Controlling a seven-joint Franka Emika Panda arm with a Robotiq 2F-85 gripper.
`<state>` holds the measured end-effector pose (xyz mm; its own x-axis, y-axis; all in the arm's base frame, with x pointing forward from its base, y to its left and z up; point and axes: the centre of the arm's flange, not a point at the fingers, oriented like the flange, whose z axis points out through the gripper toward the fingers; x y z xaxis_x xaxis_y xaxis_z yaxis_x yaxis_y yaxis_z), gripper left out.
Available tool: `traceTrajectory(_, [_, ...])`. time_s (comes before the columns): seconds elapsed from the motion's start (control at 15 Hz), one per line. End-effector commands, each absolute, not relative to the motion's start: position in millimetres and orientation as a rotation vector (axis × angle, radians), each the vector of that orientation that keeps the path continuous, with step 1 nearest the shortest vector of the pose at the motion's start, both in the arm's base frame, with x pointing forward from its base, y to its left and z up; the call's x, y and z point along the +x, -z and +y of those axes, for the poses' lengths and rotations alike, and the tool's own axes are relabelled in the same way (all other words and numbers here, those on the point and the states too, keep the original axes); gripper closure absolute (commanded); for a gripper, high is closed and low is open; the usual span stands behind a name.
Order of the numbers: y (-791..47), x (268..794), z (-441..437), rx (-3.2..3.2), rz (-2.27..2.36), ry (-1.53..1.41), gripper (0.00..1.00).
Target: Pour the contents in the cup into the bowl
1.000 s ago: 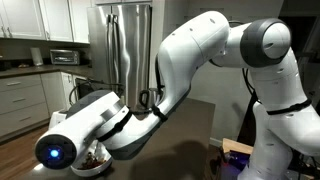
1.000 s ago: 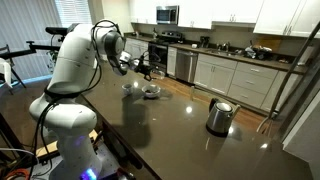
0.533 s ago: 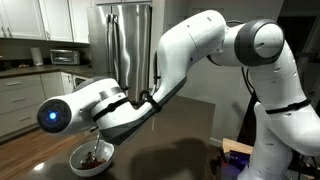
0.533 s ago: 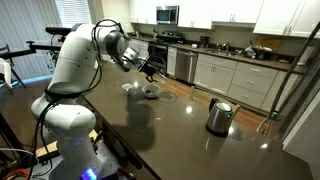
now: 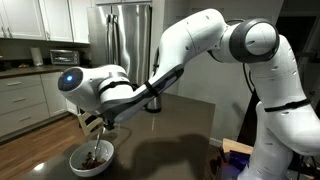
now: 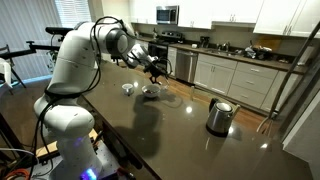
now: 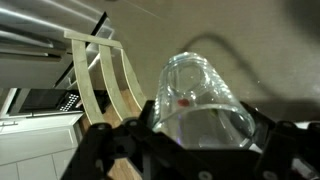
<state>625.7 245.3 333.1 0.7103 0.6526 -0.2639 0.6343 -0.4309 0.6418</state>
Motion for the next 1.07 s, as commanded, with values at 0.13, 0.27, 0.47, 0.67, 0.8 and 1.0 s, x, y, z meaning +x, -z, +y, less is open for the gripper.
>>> traceTrajectory(0.13, [-350.4, 627.4, 189.3, 2.424, 0.891, -0.090, 0.45])
traceTrajectory(0.27, [-346.4, 626.9, 170.6, 2.503, 0.845, -0.123, 0.45])
traceTrajectory(0.47, [-334.7, 621.2, 140.3, 2.616, 0.766, -0.177, 0.45])
traceTrajectory(0.67, [-318.1, 613.2, 107.6, 2.709, 0.681, -0.228, 0.45])
traceTrajectory(0.8, [-305.6, 607.1, 87.0, 2.768, 0.626, -0.261, 0.45])
traceTrajectory(1.0, [-288.9, 597.3, 60.9, 2.858, 0.542, -0.310, 0.45])
